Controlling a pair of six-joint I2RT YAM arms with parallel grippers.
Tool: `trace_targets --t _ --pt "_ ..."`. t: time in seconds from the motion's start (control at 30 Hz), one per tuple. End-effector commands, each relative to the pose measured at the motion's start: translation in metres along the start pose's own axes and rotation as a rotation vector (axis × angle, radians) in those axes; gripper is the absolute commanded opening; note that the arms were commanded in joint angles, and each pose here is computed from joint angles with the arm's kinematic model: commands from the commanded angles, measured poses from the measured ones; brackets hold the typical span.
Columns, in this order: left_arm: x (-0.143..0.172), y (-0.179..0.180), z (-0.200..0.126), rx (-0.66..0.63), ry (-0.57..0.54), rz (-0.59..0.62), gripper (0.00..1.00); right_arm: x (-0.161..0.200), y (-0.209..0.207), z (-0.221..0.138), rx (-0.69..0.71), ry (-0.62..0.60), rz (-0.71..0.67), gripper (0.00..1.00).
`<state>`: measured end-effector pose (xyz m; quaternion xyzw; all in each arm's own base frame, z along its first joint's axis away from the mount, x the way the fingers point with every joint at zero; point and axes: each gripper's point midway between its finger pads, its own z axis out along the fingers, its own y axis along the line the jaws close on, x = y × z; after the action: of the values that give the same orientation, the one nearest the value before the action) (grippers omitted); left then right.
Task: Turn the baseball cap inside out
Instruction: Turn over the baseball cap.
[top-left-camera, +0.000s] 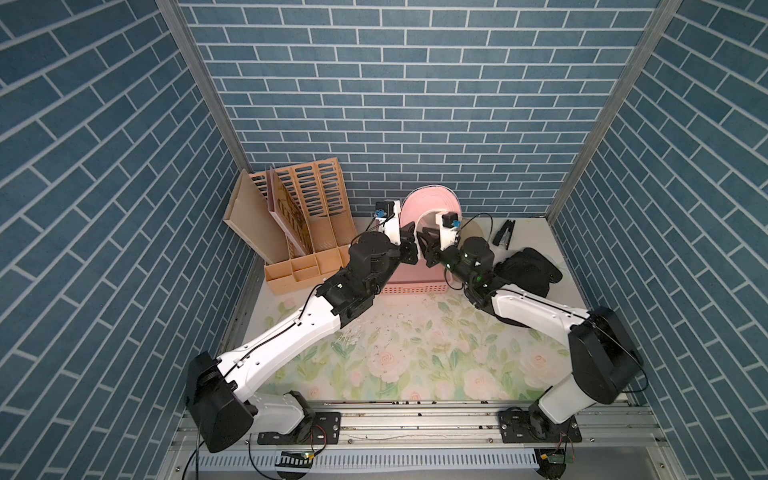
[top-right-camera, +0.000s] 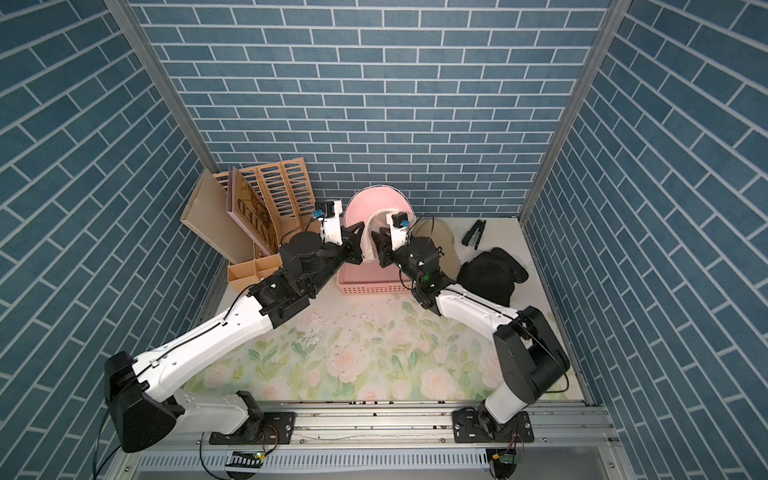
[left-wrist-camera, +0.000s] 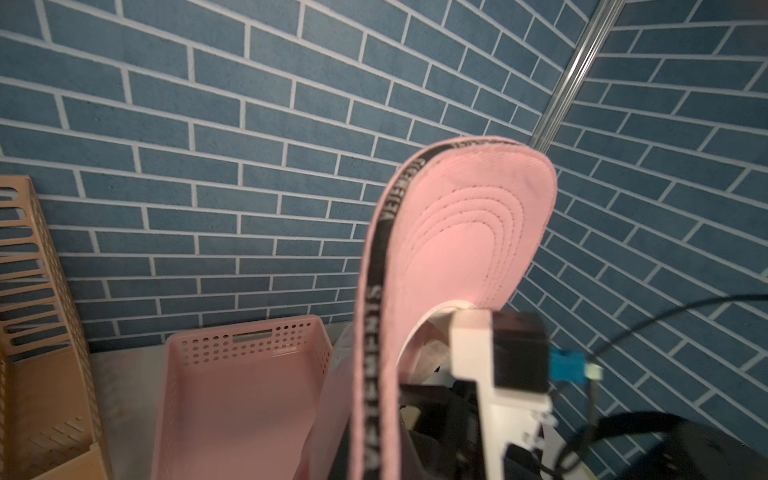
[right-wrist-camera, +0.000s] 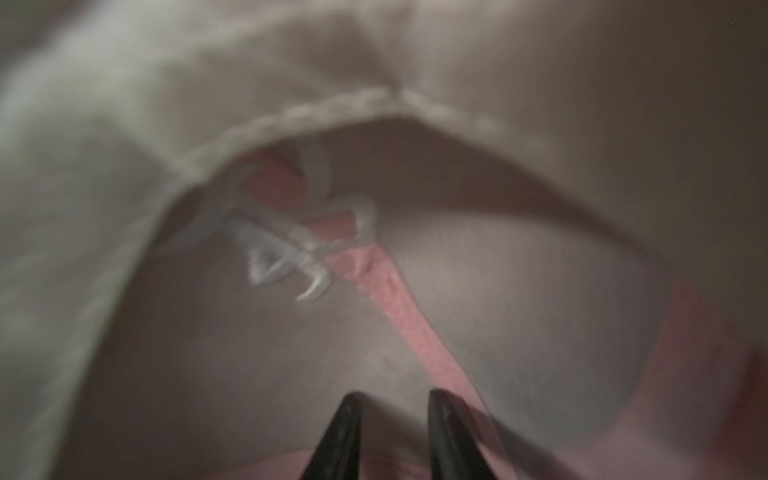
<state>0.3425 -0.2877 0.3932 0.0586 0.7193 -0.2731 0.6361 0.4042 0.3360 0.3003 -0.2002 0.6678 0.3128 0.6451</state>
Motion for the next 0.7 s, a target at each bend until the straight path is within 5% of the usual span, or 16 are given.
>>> trace_targets --t 0.0,0.13,0.37,0.53,0.6,0.67 --pt "-0.019 -0.010 -0.009 0.011 -0.070 -0.099 0.00 -0.018 -0.005 0.016 0.029 -0.102 0.022 0.48" --pt "-0.018 0.003 -0.018 -0.056 -0.095 -0.142 0.00 -0.002 -0.005 0.026 0.029 -0.077 0.041 0.60" --pt "-0.036 0.056 -0.030 -0.398 -0.157 0.034 0.00 0.003 0.006 -0.013 0.027 -0.029 -0.002 0.65" --pt "-0.036 0.054 -0.027 -0.388 -0.146 0.051 0.00 -0.015 0.008 -0.046 0.034 -0.070 -0.020 0.66" --pt "-0.035 0.054 -0.027 -0.386 -0.144 0.041 0.00 -0.018 0.013 -0.051 0.010 -0.075 -0.036 0.58" --pt "-0.034 0.055 -0.027 -0.391 -0.146 0.023 0.00 -0.014 0.017 -0.047 -0.019 -0.055 -0.044 0.38"
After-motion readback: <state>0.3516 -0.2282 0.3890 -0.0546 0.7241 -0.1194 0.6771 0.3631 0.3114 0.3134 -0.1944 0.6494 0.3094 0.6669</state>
